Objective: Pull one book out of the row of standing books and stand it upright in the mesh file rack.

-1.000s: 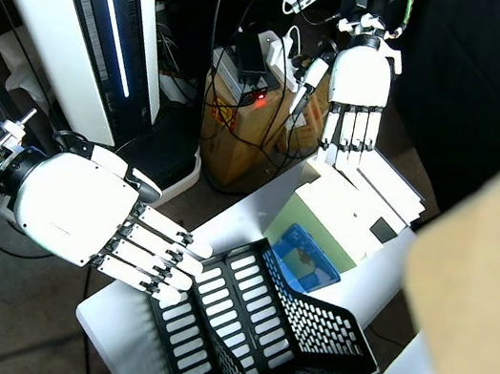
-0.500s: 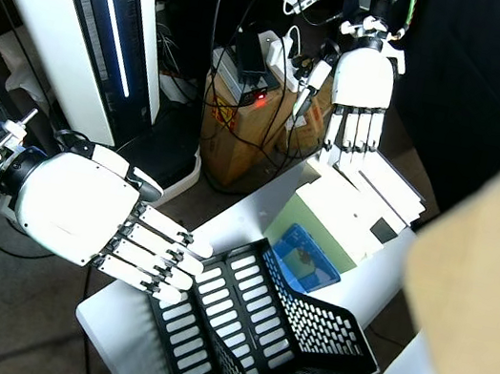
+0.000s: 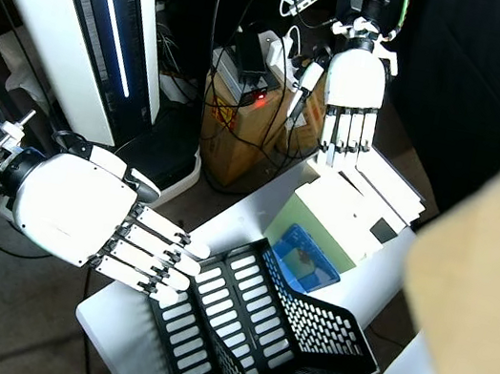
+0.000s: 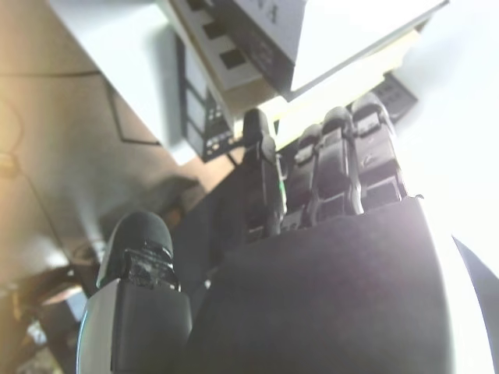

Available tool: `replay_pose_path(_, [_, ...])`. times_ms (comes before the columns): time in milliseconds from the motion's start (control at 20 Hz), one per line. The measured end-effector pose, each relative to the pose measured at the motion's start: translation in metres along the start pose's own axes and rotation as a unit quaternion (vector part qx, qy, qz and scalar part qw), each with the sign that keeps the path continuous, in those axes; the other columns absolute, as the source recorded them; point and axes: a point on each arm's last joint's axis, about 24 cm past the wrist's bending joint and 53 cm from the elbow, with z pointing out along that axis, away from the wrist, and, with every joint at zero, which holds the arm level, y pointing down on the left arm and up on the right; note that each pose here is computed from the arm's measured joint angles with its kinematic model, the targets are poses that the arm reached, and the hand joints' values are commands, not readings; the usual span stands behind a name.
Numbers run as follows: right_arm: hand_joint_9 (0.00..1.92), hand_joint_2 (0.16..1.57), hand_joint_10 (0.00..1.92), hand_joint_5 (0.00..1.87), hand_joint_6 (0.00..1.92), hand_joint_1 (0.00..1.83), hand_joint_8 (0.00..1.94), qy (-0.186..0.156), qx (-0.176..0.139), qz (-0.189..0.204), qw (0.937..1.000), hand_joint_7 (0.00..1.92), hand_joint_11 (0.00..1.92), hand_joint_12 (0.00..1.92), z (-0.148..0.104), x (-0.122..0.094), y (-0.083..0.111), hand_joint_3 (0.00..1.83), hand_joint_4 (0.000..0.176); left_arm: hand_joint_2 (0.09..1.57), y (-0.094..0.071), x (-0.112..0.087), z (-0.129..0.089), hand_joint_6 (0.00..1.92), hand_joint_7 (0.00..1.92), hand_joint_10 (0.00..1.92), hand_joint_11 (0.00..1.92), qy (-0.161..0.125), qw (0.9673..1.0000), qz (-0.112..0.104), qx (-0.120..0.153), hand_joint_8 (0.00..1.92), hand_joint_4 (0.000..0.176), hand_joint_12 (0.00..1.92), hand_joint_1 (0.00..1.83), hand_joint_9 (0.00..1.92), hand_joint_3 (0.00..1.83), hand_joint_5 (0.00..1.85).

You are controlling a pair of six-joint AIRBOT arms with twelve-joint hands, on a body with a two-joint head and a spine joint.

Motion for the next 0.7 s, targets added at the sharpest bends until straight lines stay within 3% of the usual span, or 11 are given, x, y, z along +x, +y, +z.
replay_pose_path(250, [0.00,1.31,0.00,0.00,0.00,0.41,0.00,0.000,0.000,0.000,1.0000,0.00,0.00,0.00,0.000,0.000,0.000,0.00,0.000,1.17,-0.011,0.010,-0.009,0.02,0.00,0.00,0.00,0.012,0.9998,-0.004,0.016,0.00,0.075,0.00,0.00,0.00,0.00,0.54])
replay_pose_path(350, [0.00,1.31,0.00,0.00,0.00,0.42,0.00,0.001,0.001,0.001,1.0000,0.00,0.00,0.00,0.000,0.000,0.000,0.00,0.000,1.17,-0.017,0.017,-0.012,0.03,0.00,0.00,0.00,0.021,0.9994,-0.005,0.025,0.00,0.060,0.00,0.00,0.00,0.00,0.56])
replay_pose_path(450, [0.00,1.31,0.00,0.00,0.00,0.41,0.00,0.001,-0.001,0.000,1.0000,0.00,0.00,0.00,0.000,0.001,0.001,0.00,0.000,1.17,-0.022,0.024,-0.014,0.02,0.00,0.00,0.00,0.032,0.9989,-0.009,0.033,0.00,0.059,0.00,0.00,0.00,0.00,0.55])
replay_pose_path(500, [0.00,1.31,0.00,0.00,0.00,0.41,0.00,0.001,0.000,0.000,1.0000,0.00,0.00,0.00,0.000,0.001,0.000,0.00,0.000,1.17,-0.026,0.027,-0.015,0.02,0.00,0.00,0.00,0.036,0.9985,-0.011,0.039,0.00,0.047,0.00,0.00,0.00,0.00,0.55])
replay_pose_path(550, [0.00,1.31,0.00,0.00,0.00,0.41,0.00,0.001,0.001,0.001,1.0000,0.00,0.00,0.00,0.000,0.001,0.000,0.00,0.000,1.17,-0.026,0.030,-0.016,0.02,0.00,0.00,0.00,0.039,0.9983,-0.012,0.041,0.00,0.047,0.00,0.00,0.00,0.00,0.55])
replay_pose_path(700, [0.00,1.31,0.00,0.00,0.00,0.42,0.00,0.001,0.001,0.001,1.0000,0.00,0.00,0.00,0.000,0.001,0.000,0.00,0.000,1.17,-0.028,0.036,-0.020,0.03,0.00,0.00,0.00,0.047,0.9976,-0.023,0.045,0.00,0.067,0.00,0.00,0.00,0.00,0.59])
